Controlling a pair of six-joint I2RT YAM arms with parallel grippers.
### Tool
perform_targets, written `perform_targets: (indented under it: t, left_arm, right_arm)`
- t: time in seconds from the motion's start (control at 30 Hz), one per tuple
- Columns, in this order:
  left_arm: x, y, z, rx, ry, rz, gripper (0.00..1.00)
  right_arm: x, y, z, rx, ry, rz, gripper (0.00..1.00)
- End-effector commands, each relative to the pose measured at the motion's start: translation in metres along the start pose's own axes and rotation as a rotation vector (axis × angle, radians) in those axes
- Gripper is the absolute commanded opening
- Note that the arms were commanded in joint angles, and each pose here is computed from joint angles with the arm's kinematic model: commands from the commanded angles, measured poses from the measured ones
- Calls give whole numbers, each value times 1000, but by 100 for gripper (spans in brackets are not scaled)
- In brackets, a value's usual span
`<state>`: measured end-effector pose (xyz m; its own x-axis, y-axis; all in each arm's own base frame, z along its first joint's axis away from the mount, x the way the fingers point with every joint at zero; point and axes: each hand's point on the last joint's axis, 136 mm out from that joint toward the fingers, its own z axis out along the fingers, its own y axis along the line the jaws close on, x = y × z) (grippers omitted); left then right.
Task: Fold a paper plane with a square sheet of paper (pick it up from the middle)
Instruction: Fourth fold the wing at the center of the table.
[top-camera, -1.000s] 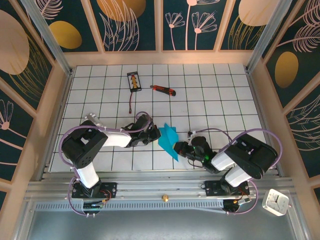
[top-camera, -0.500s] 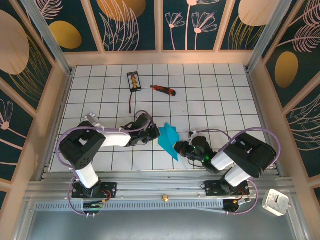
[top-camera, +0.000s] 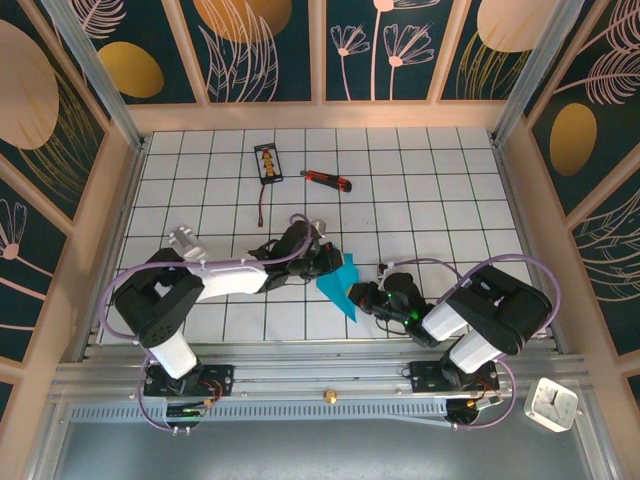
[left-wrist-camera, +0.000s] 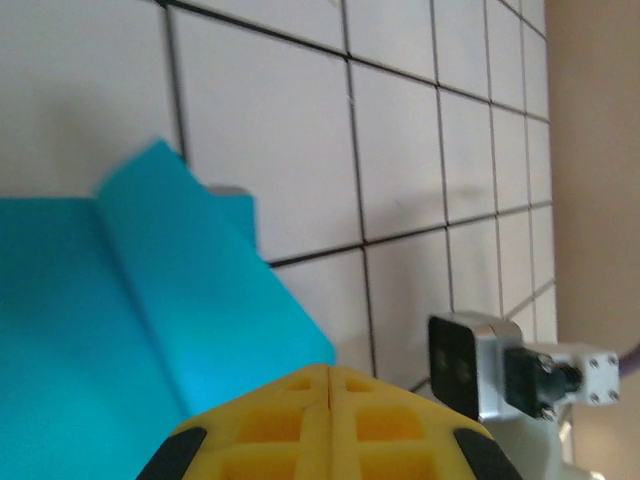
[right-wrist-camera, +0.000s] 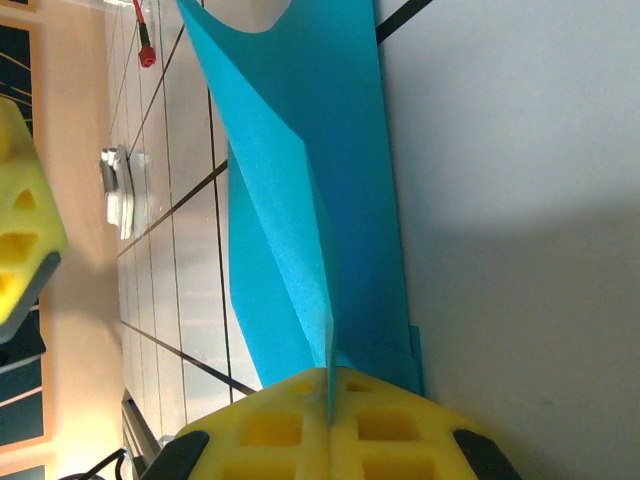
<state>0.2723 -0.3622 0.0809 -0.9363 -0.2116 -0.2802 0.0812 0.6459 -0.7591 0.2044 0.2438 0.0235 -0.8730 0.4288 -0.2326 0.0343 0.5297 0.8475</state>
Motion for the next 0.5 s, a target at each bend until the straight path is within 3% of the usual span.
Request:
perform_targets:
  t: [0.0, 0.47]
  left_arm:
    - [9, -6, 13, 41, 59, -18, 0]
    - [17, 19, 36, -32, 98, -12, 0]
  right_arm:
    - [6, -32, 0, 124, 15, 27, 0]
    - [7, -34, 0, 132, 20, 31, 0]
